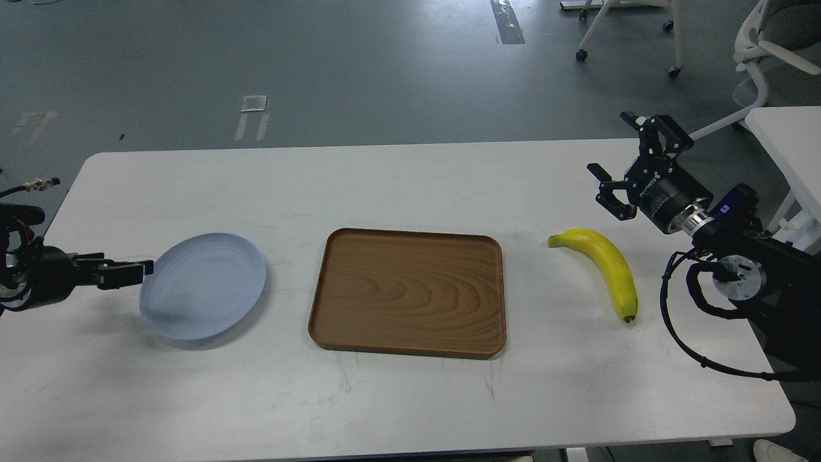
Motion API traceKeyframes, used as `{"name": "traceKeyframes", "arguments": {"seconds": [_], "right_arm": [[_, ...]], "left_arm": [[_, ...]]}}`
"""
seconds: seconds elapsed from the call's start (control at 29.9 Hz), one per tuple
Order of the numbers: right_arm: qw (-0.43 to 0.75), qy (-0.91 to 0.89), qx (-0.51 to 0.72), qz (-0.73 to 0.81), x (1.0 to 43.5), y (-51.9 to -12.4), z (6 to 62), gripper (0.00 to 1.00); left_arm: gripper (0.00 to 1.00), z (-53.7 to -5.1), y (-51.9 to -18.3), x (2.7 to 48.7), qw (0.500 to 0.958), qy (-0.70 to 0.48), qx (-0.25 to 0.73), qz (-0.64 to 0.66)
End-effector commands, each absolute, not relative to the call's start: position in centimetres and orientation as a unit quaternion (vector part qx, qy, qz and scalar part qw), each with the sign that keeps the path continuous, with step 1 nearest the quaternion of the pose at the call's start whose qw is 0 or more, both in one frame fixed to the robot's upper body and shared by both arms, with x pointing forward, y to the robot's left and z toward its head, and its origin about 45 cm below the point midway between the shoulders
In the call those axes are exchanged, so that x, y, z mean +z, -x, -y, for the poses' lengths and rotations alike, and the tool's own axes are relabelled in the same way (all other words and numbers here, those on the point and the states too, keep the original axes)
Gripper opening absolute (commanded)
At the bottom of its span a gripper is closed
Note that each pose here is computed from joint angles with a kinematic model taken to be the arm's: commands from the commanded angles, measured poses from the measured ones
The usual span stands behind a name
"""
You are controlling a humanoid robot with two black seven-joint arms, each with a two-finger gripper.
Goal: Place banana on plate with both arms
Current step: 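Move the left gripper down to the edge of the light blue plate, then grasp the rim of the light blue plate with the left gripper, then lift the plate with the left gripper and carry it over the tray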
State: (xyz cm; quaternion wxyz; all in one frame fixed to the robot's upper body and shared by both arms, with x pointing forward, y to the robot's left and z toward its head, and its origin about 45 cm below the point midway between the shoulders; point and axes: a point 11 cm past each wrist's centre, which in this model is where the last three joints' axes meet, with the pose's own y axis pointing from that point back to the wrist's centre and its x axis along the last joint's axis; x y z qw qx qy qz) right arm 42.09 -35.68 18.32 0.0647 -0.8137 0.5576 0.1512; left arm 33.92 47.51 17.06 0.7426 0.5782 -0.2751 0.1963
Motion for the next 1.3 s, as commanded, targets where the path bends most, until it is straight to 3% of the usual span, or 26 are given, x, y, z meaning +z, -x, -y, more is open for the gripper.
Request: {"name": "traceKeyframes", "arguments": {"seconds": [0.0, 0.37, 0.94, 1.1, 1.14, 1.17, 1.27], "right_arm": [[0.065, 0.814, 0.152, -0.557, 18.3, -42.1, 35.6, 1.00], [0.062, 0.814, 0.150, -0.557, 18.3, -42.1, 35.7, 1.00], [0.059, 0.812, 0.153, -0.560, 17.9, -41.7, 36.0, 1.00], [0.059, 0.813, 0.153, -0.559, 17.9, -41.7, 36.0, 1.00], [0.058, 0.812, 0.154, -0.560, 17.8, -41.7, 36.0, 1.00], [0.058, 0.812, 0.154, -0.560, 17.8, -41.6, 36.0, 1.00], [0.058, 0.812, 0.155, -0.560, 17.7, -41.6, 36.0, 1.00]], "left_arm": [[0.98, -47.8, -33.6, 16.6, 0.748, -0.573, 0.213, 0.259], [0.93, -46.8, -33.0, 13.5, 0.762, -0.565, 0.221, 0.225], [0.65, -46.4, -33.2, 12.8, 0.764, -0.564, 0.223, 0.222], [0.41, -46.4, -33.2, 12.8, 0.764, -0.563, 0.224, 0.221], [0.35, -46.4, -33.2, 12.8, 0.764, -0.563, 0.224, 0.221], [0.19, -46.4, -33.3, 12.9, 0.765, -0.560, 0.229, 0.219], [0.02, -46.4, -33.4, 12.9, 0.768, -0.555, 0.236, 0.216]]}}
